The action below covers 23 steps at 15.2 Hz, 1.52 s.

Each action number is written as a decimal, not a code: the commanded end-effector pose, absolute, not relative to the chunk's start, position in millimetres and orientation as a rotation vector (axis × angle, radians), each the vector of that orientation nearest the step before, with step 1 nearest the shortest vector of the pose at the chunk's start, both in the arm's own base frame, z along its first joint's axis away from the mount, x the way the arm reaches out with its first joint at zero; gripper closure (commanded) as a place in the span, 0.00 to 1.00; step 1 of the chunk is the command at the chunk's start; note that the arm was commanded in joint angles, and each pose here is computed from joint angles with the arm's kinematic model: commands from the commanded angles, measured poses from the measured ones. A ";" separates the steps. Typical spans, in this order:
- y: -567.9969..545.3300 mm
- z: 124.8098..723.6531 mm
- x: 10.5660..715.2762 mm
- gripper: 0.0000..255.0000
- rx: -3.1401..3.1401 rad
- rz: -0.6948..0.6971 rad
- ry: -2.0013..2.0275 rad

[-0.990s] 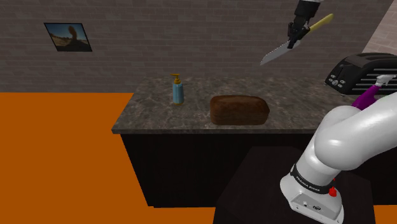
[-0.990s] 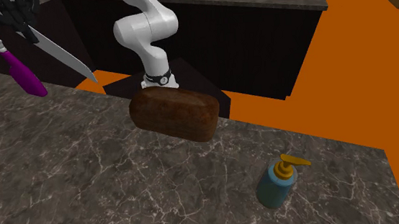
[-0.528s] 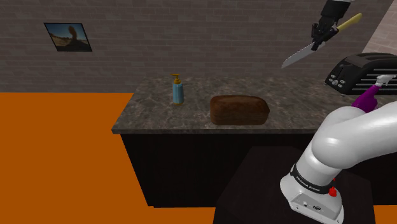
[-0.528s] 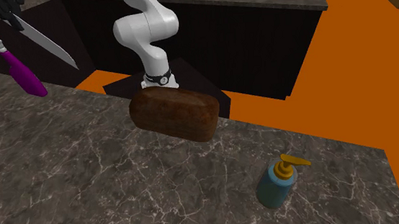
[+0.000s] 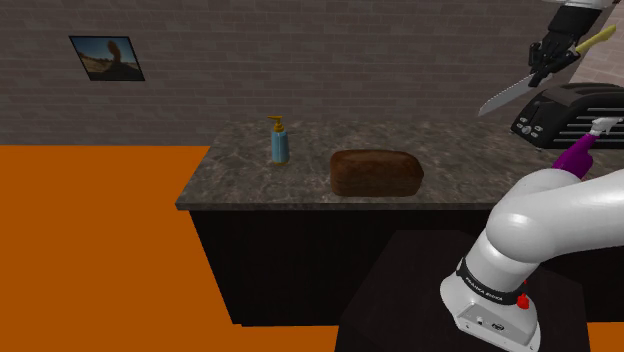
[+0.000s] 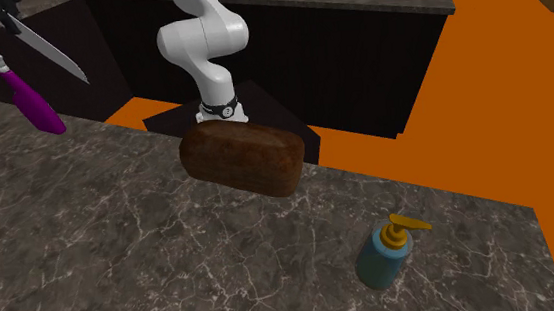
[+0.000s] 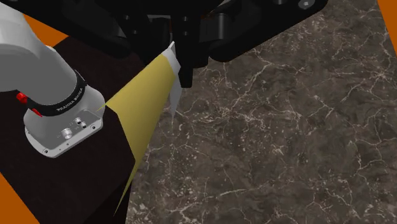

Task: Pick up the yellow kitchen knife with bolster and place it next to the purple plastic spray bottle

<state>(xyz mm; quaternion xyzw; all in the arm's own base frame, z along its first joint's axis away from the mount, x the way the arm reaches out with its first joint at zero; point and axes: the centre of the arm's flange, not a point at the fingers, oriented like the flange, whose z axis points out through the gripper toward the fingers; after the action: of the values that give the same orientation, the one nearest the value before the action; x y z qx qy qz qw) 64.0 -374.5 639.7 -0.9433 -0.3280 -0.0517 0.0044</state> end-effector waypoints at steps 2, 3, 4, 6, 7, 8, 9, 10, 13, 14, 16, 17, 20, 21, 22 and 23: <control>-374.2 625.3 58.5 1.00 -2.954 -0.161 -1.029; -374.2 620.1 58.5 1.00 -2.954 -0.161 -1.029; -374.2 614.8 58.5 1.00 -2.954 -0.161 -1.029; -374.2 604.2 58.5 1.00 -2.954 -0.161 -1.029; -374.2 598.9 58.5 1.00 -2.954 -0.161 -1.029; -374.2 593.7 58.5 1.00 -2.954 -0.161 -1.029; -374.2 588.4 58.5 1.00 -2.954 -0.161 -1.029; -374.2 583.1 58.5 1.00 -2.954 -0.161 -1.029; -374.2 567.3 58.5 1.00 -2.954 -0.161 -1.029; -374.2 562.0 58.5 1.00 -2.954 -0.161 -1.029; -374.2 551.4 58.5 1.00 -2.954 -0.161 -1.029; -374.2 546.2 58.5 1.00 -2.954 -0.161 -1.029; -374.2 530.3 58.5 1.00 -2.954 -0.161 -1.029; -374.2 525.0 58.5 1.00 -2.954 -0.161 -1.029; -374.2 519.8 58.5 1.00 -2.954 -0.161 -1.029; -374.2 514.5 58.5 1.00 -2.954 -0.161 -1.029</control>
<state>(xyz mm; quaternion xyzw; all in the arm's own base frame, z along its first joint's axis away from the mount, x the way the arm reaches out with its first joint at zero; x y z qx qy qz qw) 57.6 -372.7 521.8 -0.9431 -0.3285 -0.0514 0.0046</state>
